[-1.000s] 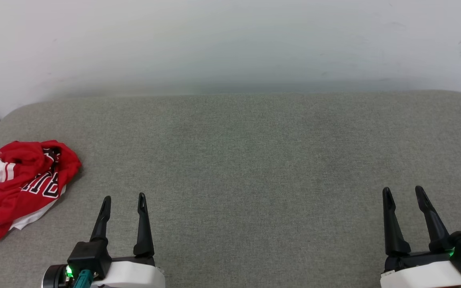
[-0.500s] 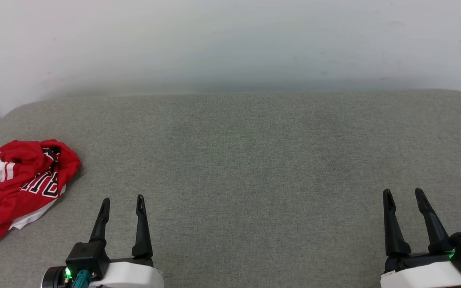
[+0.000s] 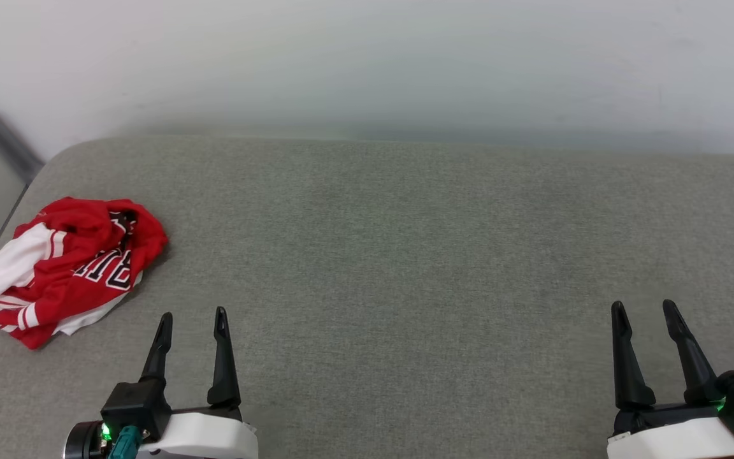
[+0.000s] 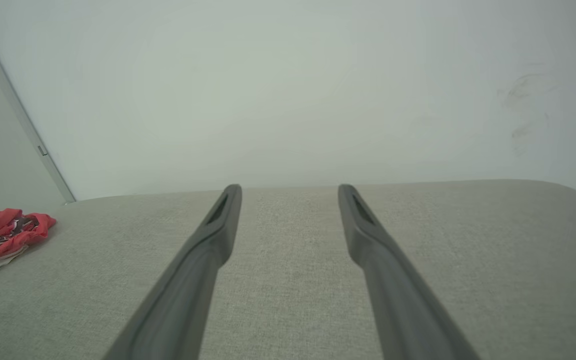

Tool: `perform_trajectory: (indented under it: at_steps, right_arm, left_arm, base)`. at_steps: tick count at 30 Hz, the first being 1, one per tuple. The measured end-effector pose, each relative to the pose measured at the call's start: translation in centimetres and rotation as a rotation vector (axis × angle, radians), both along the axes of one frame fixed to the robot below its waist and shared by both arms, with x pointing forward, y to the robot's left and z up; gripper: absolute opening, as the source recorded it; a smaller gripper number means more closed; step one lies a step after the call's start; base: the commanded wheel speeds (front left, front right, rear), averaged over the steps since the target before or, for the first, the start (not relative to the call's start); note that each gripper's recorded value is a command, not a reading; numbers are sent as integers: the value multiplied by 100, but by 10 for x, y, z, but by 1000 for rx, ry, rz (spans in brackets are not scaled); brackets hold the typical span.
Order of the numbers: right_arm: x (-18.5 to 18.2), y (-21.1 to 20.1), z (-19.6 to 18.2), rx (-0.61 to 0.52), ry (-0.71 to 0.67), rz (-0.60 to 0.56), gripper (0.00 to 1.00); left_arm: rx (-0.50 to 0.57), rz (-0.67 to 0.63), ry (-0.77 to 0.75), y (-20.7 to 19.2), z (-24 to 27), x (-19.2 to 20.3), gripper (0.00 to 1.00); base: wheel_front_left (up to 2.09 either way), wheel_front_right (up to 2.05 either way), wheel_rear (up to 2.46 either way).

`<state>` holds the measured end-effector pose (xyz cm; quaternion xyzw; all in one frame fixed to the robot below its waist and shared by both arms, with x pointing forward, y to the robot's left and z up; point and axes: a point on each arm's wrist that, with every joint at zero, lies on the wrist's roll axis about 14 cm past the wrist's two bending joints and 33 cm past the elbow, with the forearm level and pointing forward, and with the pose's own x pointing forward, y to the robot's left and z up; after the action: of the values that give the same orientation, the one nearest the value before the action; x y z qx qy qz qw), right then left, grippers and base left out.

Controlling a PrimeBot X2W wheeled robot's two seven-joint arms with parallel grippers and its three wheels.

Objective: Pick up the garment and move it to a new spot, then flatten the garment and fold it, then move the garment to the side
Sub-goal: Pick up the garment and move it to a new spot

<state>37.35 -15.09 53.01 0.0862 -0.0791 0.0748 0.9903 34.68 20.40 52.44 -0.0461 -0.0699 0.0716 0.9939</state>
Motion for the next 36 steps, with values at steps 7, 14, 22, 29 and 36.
perform_trajectory:
  at_steps: [7, 14, 22, 29, 36]
  right_arm:
    - [11, 25, -3, -2, 5, 75, 100]
    - [21, 56, -6, -4, 13, 165, 100]
    - [29, 92, -8, -7, 13, 266, 100]
    - [32, 119, -9, -3, 12, 342, 100]
    - [33, 134, -10, -6, 13, 384, 100]
  left_arm:
    - [-4, 92, 11, 27, -3, -15, 100]
    - [2, 185, 14, 53, -2, -34, 100]
    - [-9, 294, 25, 80, -5, -60, 100]
    - [-16, 380, 23, 100, -4, -83, 100]
    - [-19, 425, 24, 110, -4, -96, 100]
  base:
    - [0, 0, 0]
    - [0, 0, 0]
    - [0, 0, 0]
    - [0, 0, 0]
    - [0, 0, 0]
